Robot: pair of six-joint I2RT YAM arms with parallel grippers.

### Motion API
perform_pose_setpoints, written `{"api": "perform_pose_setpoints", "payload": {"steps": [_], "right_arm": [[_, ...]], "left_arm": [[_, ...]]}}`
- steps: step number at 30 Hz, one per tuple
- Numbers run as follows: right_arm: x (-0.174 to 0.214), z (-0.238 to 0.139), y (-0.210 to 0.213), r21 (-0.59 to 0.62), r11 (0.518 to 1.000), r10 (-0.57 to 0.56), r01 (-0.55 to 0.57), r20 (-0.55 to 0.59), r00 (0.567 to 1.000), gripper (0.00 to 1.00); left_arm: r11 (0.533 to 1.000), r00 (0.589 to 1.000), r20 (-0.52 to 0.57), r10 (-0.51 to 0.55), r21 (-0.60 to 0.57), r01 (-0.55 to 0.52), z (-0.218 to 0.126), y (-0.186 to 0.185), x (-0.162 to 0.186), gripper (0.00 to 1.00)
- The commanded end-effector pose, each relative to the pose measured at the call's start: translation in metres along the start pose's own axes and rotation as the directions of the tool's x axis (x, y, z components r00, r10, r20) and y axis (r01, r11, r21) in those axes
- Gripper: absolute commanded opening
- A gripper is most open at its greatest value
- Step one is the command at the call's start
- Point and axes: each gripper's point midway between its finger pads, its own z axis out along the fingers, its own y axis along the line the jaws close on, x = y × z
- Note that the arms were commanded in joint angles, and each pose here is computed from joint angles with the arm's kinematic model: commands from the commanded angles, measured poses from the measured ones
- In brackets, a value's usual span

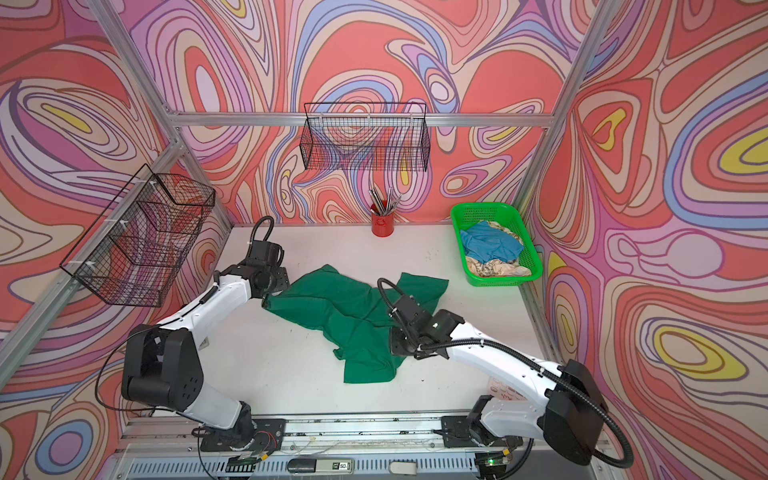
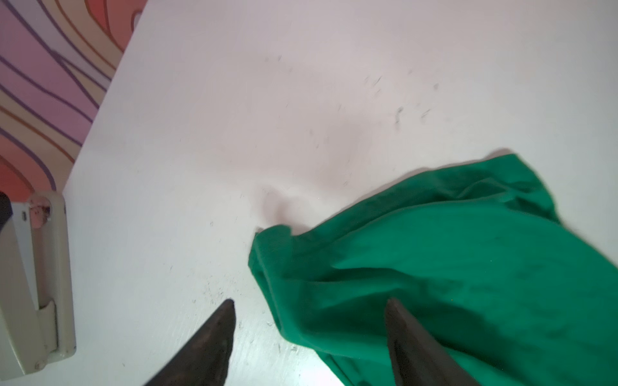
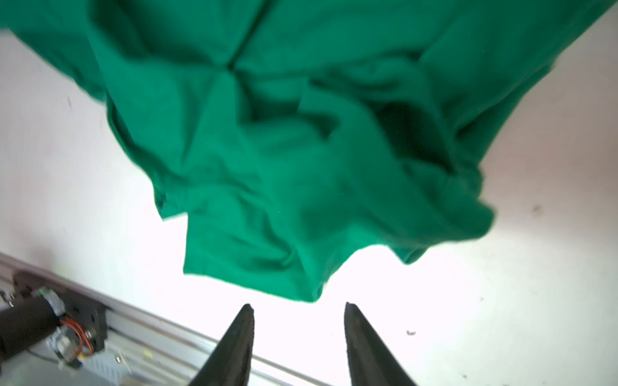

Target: Fold and stack the t-shirts

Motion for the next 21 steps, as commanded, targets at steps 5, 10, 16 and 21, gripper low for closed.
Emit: {"api": "perform_pose_setpoints", "payload": {"steps": [5,10,16,21], "right_arm": [[-0.089,0.033,-0.067,0.137,0.978,0.133,-0.159,0.183,0.974,0.50],[-0.118,0.076,-0.075,0.178,0.977,0.091,-0.119,0.160,0.983,0.50],[-0.129,0.129,-0.081,0.229,0.971,0.049,-0.069,0.096,0.994,0.47],[-0.156,0.166,-0.076,0.231,0.972,0.025,-0.043,0.082,0.996,0.47]], "left_arm": [[0.952,0.965,-0.124,0.231,0.233,-0.198,0.003,-0.099,0.016,0.71],[0.919,0.932,-0.189,0.310,0.310,-0.242,0.026,-0.141,0.044,0.66],[0.914,0.915,-0.236,0.326,0.325,-0.242,0.045,-0.150,0.063,0.63],[0.914,0.903,-0.272,0.334,0.327,-0.239,0.055,-0.151,0.077,0.63]]}}
